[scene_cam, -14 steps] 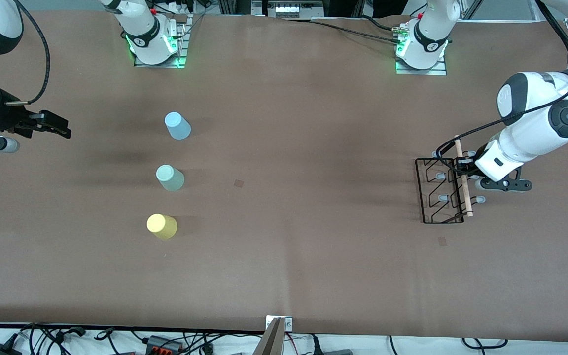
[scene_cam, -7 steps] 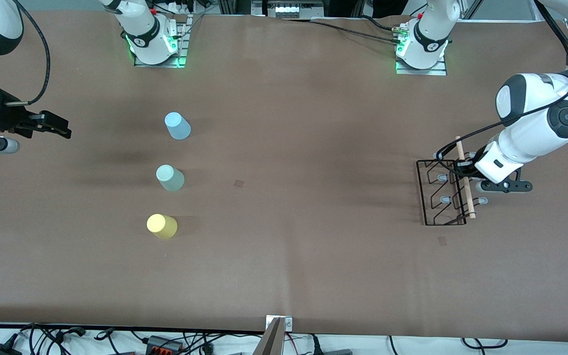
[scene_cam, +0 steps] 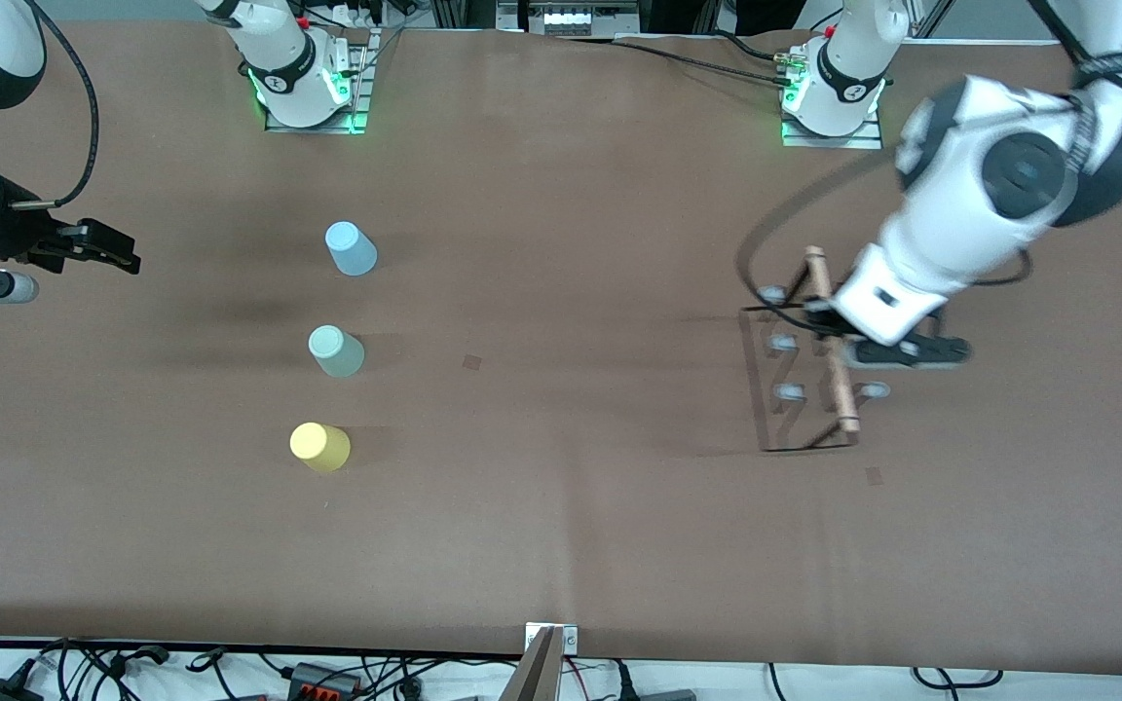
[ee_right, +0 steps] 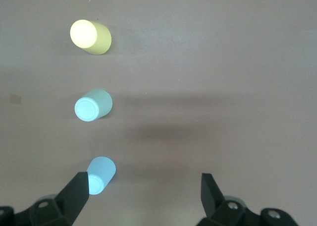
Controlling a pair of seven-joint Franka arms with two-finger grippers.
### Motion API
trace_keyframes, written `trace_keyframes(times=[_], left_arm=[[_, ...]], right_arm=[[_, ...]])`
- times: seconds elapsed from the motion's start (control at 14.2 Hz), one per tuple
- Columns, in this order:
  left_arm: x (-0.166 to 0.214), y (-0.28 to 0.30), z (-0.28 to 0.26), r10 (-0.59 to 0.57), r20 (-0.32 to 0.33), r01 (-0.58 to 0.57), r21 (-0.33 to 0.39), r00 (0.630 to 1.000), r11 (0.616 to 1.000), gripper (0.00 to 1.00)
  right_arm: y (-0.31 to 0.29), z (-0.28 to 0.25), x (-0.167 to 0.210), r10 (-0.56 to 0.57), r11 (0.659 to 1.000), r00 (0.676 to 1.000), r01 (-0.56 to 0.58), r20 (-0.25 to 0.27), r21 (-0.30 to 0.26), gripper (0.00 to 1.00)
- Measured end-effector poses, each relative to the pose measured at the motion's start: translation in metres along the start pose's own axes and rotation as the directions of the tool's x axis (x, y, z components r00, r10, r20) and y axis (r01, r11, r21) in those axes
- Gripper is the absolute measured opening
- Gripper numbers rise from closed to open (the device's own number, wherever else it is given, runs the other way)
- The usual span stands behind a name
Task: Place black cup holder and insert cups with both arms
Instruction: 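Grasp the rack rod with the left gripper and carry it toward the cups, then lower the rack with the left gripper while the right gripper reaches the teal cup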
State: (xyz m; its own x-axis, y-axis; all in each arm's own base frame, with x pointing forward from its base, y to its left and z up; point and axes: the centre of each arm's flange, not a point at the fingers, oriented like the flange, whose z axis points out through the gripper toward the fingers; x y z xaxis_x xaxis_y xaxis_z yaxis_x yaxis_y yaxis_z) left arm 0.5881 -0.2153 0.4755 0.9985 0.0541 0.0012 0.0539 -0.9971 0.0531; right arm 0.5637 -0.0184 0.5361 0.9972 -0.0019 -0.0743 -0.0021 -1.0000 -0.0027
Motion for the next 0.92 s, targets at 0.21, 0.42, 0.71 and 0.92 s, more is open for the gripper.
trace_keyframes(times=[0.21, 0.42, 0.71, 0.92], left_arm=[[-0.014, 0.114, 0.003, -0.023, 0.003, 0.023, -0.055, 1.000, 0.998, 0.16], [-0.038, 0.218, 0.045, -0.026, 0.031, 0.029, -0.109, 0.999, 0.994, 0.16], [-0.058, 0.292, 0.104, -0.029, 0.014, 0.032, -0.200, 0.999, 0.979, 0.16], [-0.062, 0.305, 0.138, -0.031, 0.021, 0.035, -0.210, 0.999, 0.977, 0.16]], right_arm=[[0.000, 0.002, 0.001, 0.000, 1.000, 1.000, 0.000, 0.003, 0.000, 1.00], [0.000, 0.007, 0.003, 0.001, 1.000, 1.000, -0.001, 0.013, 0.000, 1.00], [-0.001, 0.028, 0.011, -0.002, 1.000, 0.999, 0.002, 0.051, 0.001, 1.00], [-0.027, 0.067, 0.023, -0.046, 0.999, 0.992, 0.046, 0.120, 0.000, 1.00]])
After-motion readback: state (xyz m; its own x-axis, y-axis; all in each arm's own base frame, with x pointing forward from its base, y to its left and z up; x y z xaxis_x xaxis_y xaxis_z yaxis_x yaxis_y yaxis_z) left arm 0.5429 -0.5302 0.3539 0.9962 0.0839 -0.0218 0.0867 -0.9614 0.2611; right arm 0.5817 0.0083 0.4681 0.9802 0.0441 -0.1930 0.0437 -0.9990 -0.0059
